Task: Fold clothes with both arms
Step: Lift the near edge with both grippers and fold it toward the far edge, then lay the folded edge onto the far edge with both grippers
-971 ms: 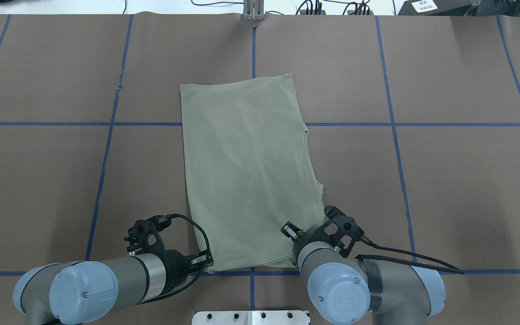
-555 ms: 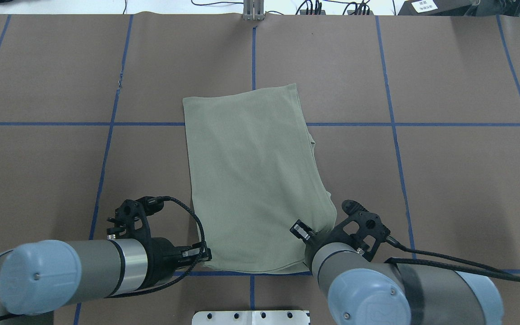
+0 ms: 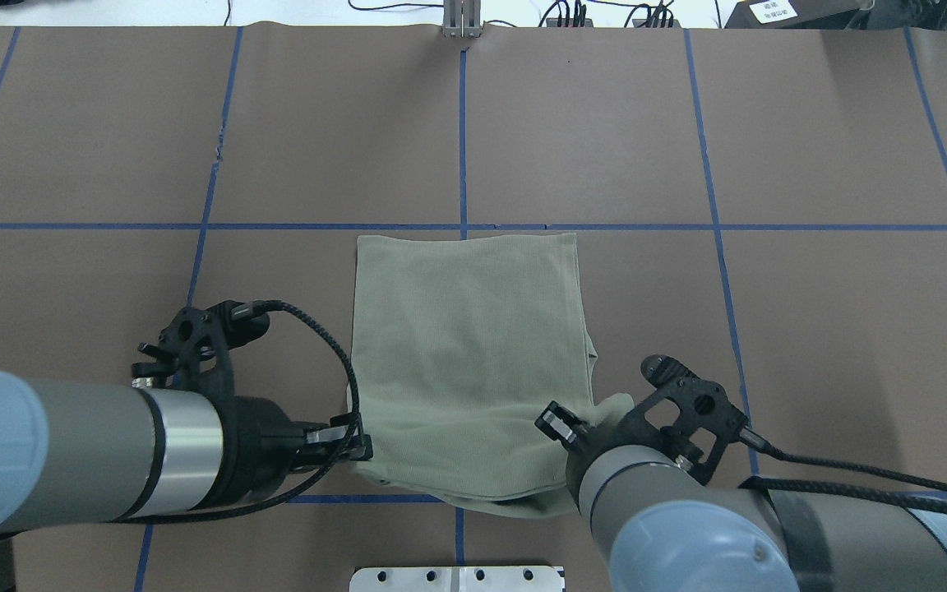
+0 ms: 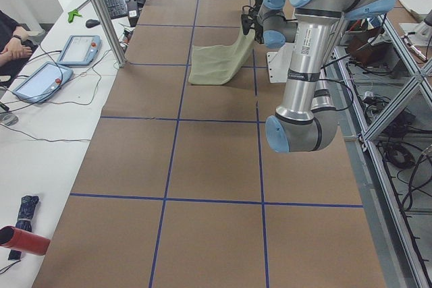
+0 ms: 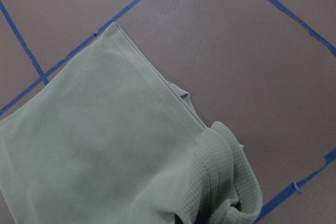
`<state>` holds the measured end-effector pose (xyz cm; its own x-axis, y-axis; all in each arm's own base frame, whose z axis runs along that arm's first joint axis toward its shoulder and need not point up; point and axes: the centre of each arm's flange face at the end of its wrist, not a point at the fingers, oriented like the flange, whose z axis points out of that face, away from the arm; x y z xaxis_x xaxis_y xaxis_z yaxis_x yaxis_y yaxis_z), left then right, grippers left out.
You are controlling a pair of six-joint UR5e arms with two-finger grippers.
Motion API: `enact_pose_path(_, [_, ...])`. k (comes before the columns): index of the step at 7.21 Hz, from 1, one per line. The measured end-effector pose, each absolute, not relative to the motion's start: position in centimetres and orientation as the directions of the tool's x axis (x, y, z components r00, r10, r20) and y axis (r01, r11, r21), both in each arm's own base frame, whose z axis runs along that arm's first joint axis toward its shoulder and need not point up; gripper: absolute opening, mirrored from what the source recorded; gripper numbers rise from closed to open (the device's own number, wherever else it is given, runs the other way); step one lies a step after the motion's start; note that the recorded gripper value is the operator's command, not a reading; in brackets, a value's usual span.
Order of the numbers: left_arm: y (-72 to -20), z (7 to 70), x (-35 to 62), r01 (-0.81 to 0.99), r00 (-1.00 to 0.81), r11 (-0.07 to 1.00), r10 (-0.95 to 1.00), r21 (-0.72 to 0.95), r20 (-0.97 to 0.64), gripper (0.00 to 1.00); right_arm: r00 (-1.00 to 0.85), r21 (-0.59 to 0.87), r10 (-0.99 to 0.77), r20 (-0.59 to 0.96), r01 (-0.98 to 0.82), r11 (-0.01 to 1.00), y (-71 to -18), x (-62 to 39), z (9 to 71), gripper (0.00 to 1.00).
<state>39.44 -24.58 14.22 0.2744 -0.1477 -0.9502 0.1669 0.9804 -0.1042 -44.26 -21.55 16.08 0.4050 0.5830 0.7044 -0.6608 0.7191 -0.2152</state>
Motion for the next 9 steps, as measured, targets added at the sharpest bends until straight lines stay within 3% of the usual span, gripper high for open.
enact_pose_path(3, [-32.7,17.6,44.7,0.236,0.382,0.971,-0.067,0.027,-0.922,0.00,0.434,-0.120,0.545,0.717,-0.694,0.710,-28.8,-49.1,19.6,0.00])
enact_pose_path(9, [-40.0,23.1,48.4,0.286,0.443,0.955,-0.061,0.077,-0.894,0.00,0.466,-0.067,0.542,0.700,-0.713,0.698,-33.2,-53.4,21.2,0.00])
